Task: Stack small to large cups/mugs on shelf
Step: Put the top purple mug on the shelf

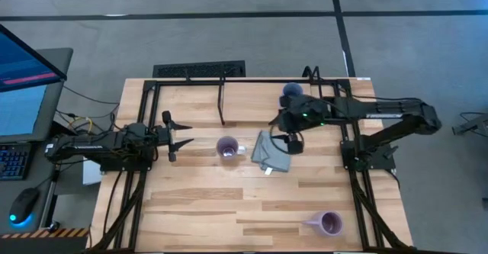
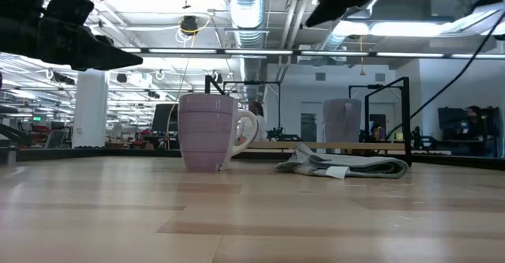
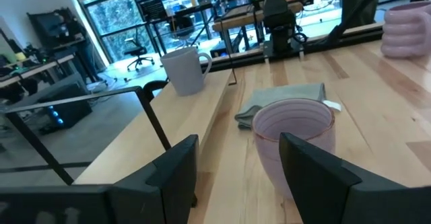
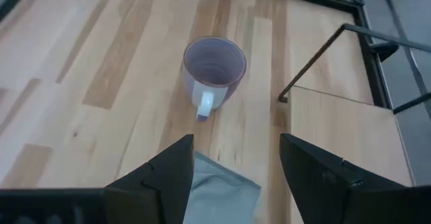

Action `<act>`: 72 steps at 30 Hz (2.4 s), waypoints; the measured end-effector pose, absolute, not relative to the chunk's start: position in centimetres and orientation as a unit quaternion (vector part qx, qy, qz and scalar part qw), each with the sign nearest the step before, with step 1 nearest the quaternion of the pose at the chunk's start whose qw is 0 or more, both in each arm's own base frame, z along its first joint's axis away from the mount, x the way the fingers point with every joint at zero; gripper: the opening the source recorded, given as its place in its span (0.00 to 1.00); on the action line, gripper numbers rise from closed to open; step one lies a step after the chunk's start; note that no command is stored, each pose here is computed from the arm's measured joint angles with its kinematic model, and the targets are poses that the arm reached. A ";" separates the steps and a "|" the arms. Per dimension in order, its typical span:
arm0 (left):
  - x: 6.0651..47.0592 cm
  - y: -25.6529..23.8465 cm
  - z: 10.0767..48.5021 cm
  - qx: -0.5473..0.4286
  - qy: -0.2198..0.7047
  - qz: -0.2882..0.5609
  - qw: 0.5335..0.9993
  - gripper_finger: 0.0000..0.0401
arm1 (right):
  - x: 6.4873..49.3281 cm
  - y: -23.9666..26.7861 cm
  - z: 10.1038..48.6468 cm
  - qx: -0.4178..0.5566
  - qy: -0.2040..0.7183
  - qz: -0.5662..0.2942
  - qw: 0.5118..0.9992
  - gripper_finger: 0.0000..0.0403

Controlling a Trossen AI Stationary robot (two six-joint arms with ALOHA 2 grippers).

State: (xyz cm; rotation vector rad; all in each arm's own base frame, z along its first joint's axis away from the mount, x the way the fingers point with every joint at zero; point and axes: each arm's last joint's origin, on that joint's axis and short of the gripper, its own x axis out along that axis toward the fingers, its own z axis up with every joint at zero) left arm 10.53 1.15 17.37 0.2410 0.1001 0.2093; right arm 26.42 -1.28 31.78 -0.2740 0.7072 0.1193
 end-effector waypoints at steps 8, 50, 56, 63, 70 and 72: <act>10.5 1.2 17.4 0.121 0.050 0.104 0.986 0.50 | 30.7 -2.4 33.1 -0.145 0.360 0.147 0.910 0.60; 10.4 1.1 16.5 0.114 0.095 0.095 0.984 0.50 | 40.0 -3.7 33.9 -0.221 0.351 0.185 0.891 0.60; 10.4 1.1 16.4 0.114 0.098 0.095 0.984 0.50 | 40.6 -3.3 33.1 -0.269 0.357 0.190 0.874 0.60; 10.4 1.1 16.4 0.114 0.101 0.095 0.984 0.50 | 42.4 -2.7 31.4 -0.291 0.344 0.203 0.869 0.60; 10.4 1.1 16.4 0.114 0.101 0.095 0.984 0.50 | 43.5 -2.9 28.7 -0.302 0.370 0.222 0.850 0.60; 10.4 1.1 16.3 0.114 0.103 0.094 0.984 0.50 | 44.2 -3.0 28.3 -0.307 0.359 0.219 0.854 0.60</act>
